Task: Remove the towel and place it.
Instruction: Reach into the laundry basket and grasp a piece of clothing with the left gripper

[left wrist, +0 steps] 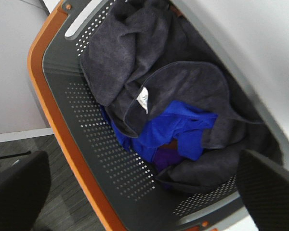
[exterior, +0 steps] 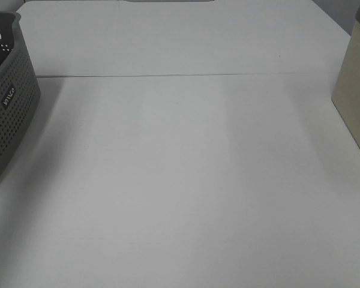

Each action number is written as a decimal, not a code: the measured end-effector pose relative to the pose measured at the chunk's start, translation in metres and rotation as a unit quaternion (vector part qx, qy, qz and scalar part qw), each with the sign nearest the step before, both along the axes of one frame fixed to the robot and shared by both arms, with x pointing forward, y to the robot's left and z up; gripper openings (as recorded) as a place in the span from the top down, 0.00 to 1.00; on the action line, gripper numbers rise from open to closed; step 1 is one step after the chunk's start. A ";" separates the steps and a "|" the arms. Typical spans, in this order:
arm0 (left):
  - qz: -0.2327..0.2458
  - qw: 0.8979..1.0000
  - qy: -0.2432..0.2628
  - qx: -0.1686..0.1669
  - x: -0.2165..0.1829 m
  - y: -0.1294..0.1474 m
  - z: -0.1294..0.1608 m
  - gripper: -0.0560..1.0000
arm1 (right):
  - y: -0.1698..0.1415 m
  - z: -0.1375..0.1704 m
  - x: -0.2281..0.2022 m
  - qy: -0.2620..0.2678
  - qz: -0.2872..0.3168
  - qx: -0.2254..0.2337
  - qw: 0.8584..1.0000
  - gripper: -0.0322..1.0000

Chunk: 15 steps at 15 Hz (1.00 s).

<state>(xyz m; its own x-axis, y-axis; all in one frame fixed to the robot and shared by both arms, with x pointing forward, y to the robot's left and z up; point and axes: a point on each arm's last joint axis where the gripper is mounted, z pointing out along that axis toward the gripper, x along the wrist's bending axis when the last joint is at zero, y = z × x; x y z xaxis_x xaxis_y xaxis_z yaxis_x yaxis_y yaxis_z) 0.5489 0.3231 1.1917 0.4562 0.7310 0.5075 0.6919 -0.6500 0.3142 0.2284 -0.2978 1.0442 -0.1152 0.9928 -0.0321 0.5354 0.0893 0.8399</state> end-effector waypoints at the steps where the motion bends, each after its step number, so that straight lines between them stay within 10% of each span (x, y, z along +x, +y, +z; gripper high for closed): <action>1: 0.001 1.000 0.011 0.008 0.007 0.004 -0.006 0.01 | 0.000 0.000 0.000 0.000 0.000 0.000 1.000 0.29; 7: 0.038 0.982 0.187 0.006 0.073 0.084 -0.126 0.01 | 0.000 0.000 0.000 0.000 0.000 0.000 1.000 0.29; 13: 0.013 0.975 0.223 -0.007 0.122 0.095 -0.193 0.01 | 0.000 0.000 0.000 0.000 0.000 0.000 1.000 0.29; 15: 0.012 0.979 0.197 -0.060 0.143 0.091 -0.200 0.01 | 0.000 0.000 0.000 0.000 0.000 0.000 1.000 0.29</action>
